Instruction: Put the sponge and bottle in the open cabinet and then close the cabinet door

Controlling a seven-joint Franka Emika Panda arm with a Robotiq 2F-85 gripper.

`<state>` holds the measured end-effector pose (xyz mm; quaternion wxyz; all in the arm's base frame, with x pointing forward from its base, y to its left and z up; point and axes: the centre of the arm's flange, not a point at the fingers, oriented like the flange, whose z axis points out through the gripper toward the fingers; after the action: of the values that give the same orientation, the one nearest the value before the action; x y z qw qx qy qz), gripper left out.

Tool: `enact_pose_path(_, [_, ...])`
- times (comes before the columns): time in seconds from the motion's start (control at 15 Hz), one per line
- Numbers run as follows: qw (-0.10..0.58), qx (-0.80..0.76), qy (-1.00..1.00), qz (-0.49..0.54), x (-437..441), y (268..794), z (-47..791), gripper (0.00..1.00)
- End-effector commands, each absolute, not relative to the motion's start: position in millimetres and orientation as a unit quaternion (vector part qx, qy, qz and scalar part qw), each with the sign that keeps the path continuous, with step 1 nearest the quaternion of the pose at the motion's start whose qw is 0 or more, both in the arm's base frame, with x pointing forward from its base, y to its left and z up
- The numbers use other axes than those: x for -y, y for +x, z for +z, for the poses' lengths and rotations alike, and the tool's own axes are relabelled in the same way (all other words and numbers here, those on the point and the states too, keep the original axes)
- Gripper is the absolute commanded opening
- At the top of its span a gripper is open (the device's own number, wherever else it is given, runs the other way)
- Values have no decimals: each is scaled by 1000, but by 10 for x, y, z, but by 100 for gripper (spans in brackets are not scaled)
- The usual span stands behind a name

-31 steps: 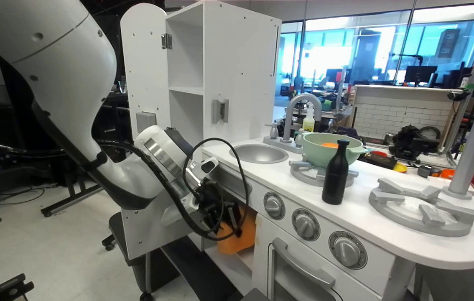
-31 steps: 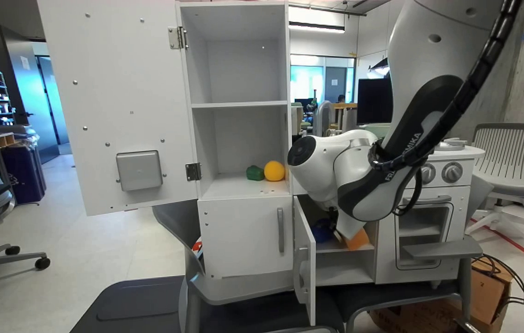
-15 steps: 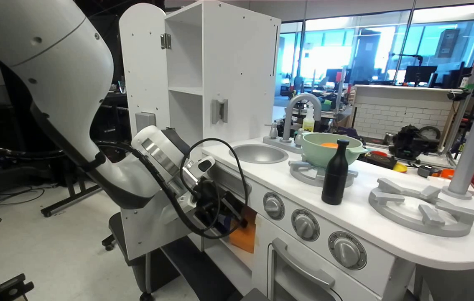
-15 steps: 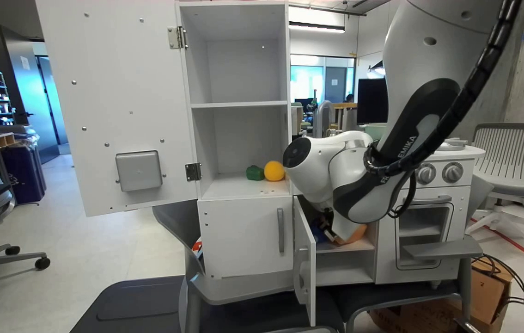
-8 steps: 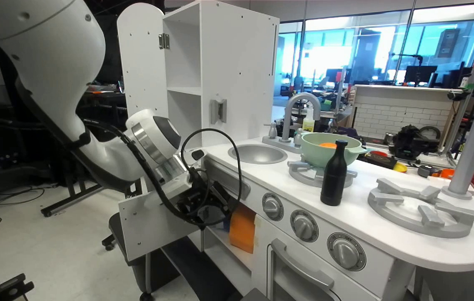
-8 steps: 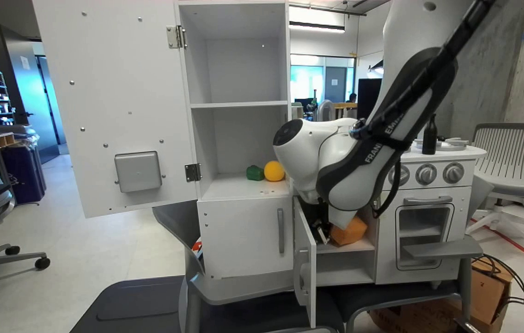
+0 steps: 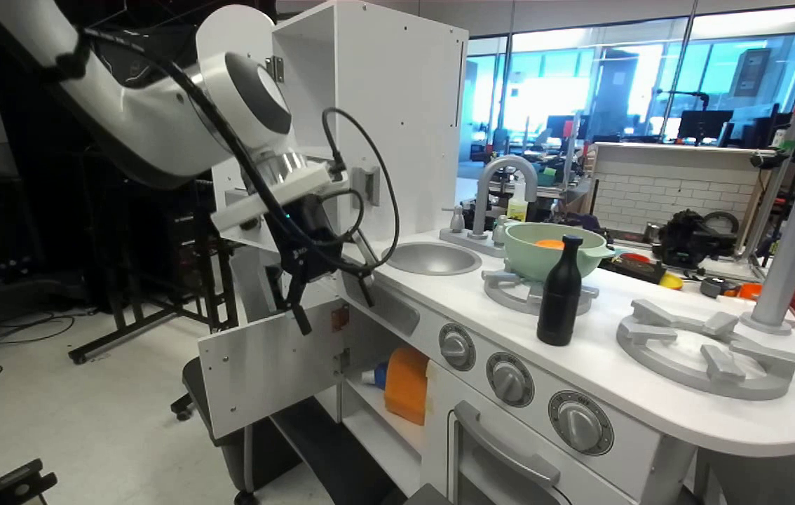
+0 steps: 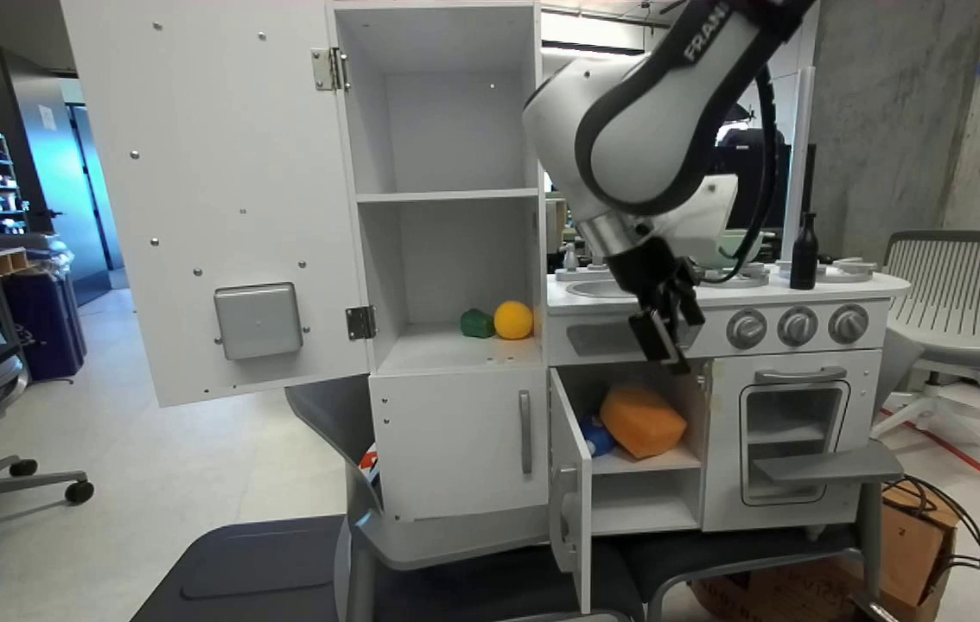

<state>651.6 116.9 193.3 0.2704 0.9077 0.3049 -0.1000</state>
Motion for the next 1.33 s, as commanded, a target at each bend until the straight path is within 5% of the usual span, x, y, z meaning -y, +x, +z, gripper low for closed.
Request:
enact_pose_path(0.0, [238,-350,888,-182,-832,6260,2807,100])
enact_pose_path(0.53, [203,-222,942,-146,347,6038,3981,100])
enact_pose_path(1.27, [152,-19,987,43,905,5315,3099,100])
